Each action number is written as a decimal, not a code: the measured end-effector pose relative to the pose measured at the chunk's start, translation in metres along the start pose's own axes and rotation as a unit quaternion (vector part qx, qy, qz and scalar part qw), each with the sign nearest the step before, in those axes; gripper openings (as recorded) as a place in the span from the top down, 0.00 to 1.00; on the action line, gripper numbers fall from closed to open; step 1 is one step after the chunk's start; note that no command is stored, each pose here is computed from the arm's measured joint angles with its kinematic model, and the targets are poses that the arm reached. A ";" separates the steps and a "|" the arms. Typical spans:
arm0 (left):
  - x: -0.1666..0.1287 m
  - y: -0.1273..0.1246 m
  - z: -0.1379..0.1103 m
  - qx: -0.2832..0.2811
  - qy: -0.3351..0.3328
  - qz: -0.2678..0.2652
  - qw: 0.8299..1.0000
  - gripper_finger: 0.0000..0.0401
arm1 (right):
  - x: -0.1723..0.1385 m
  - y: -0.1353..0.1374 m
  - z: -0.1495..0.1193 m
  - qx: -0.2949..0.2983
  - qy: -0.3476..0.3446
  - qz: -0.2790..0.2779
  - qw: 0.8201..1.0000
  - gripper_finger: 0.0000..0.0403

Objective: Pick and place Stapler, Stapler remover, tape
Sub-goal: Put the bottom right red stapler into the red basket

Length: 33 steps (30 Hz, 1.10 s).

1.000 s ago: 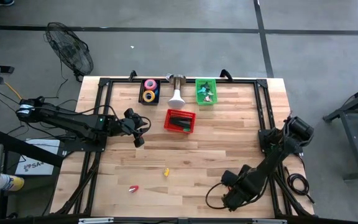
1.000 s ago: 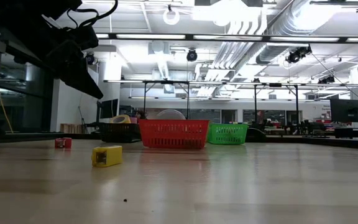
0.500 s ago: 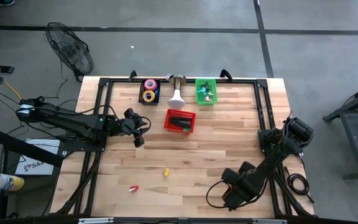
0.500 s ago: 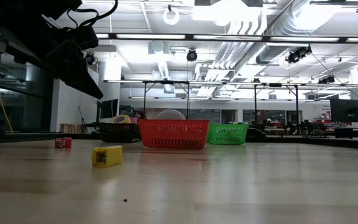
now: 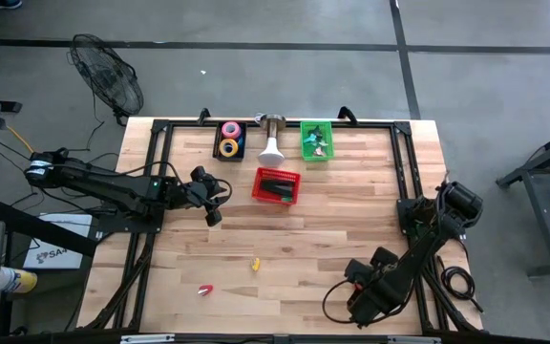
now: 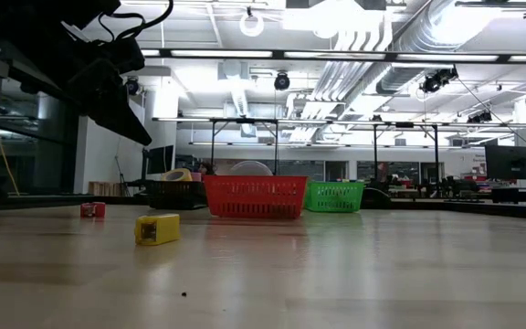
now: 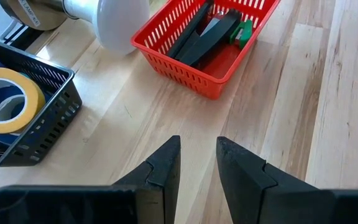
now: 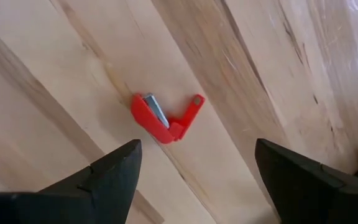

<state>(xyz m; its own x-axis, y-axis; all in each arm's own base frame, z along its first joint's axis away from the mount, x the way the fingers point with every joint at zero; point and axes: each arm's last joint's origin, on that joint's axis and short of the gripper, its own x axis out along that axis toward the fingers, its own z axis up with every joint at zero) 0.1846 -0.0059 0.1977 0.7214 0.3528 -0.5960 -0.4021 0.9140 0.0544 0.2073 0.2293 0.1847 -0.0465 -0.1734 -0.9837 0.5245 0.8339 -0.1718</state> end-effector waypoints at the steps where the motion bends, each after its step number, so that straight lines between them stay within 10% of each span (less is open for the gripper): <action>1: 0.000 0.000 0.000 0.000 0.000 0.000 1.000 0.75 | 0.000 0.000 0.000 -0.001 0.000 -0.002 1.000 0.24; 11: 0.000 0.000 0.000 0.000 0.000 0.000 1.000 0.75 | -0.001 -0.003 -0.004 0.007 0.014 -0.008 1.000 0.24; 21: 0.000 0.000 -0.001 0.002 0.004 0.001 1.000 0.75 | 0.001 -0.038 -0.008 0.085 -0.004 0.107 0.991 0.24; 33: 0.000 0.000 -0.001 0.002 0.004 0.000 1.000 0.75 | 0.039 -0.040 -0.006 0.042 0.019 0.165 0.985 0.24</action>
<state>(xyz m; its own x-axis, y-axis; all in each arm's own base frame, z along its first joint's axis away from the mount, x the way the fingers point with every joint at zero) 0.1842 -0.0060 0.1971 0.7171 0.3519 -0.6016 -0.4005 0.9145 0.0575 0.1791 0.1926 0.1524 0.1075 0.1199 -0.9869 0.5844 0.7955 0.1603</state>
